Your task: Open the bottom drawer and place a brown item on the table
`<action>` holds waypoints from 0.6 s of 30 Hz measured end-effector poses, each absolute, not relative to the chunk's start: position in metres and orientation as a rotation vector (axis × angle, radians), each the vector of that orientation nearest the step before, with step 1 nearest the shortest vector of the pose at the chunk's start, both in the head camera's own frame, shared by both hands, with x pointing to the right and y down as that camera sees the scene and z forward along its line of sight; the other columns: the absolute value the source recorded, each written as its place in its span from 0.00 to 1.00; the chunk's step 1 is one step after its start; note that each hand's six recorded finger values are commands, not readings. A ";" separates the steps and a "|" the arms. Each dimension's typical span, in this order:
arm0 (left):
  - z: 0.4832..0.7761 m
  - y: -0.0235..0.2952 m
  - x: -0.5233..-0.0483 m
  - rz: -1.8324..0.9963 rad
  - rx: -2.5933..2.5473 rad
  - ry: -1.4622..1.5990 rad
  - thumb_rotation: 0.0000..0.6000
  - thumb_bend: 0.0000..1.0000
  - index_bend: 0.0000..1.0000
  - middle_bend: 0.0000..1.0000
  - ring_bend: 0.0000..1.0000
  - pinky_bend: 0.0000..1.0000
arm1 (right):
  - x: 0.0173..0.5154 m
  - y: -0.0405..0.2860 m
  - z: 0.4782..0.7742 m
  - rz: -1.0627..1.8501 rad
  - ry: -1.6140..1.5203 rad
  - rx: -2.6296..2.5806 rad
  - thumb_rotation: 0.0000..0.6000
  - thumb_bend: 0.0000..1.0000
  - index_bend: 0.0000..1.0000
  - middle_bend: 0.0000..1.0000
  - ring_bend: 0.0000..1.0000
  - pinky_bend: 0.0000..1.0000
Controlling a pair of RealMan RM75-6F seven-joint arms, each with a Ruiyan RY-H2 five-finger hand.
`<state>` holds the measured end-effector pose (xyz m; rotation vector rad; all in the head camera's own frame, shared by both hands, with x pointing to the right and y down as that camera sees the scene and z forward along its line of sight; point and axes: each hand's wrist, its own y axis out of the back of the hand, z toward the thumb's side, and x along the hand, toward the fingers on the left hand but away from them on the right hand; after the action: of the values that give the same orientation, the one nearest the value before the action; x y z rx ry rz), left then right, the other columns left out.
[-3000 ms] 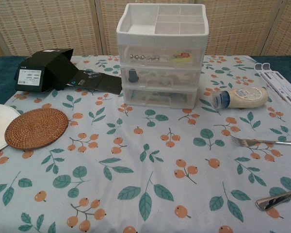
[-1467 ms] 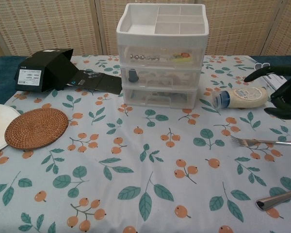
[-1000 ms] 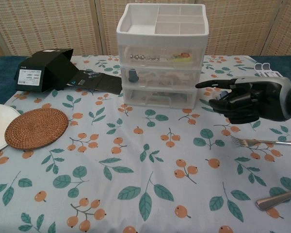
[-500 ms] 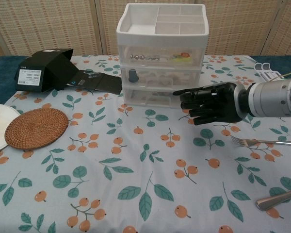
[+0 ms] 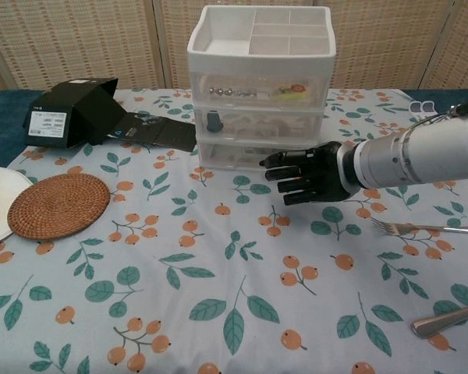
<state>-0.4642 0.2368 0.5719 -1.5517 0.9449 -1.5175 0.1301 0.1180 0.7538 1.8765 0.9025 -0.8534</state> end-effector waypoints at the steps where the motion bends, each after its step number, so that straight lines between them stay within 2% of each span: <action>1: 0.572 0.237 -0.464 -1.518 -1.552 0.946 1.00 0.32 0.20 0.13 0.07 0.09 | 0.128 0.116 0.756 -0.856 0.904 1.876 1.00 0.62 0.00 0.86 1.00 1.00; 18: 0.575 0.236 -0.468 -1.533 -1.556 0.946 1.00 0.32 0.20 0.13 0.07 0.09 | 0.098 0.106 0.773 -0.899 0.887 1.909 1.00 0.62 0.00 0.85 1.00 1.00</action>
<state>-0.4679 0.2360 0.5750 -1.5555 0.9456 -1.5335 0.0980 0.1064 0.7729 1.9086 0.8874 -0.8991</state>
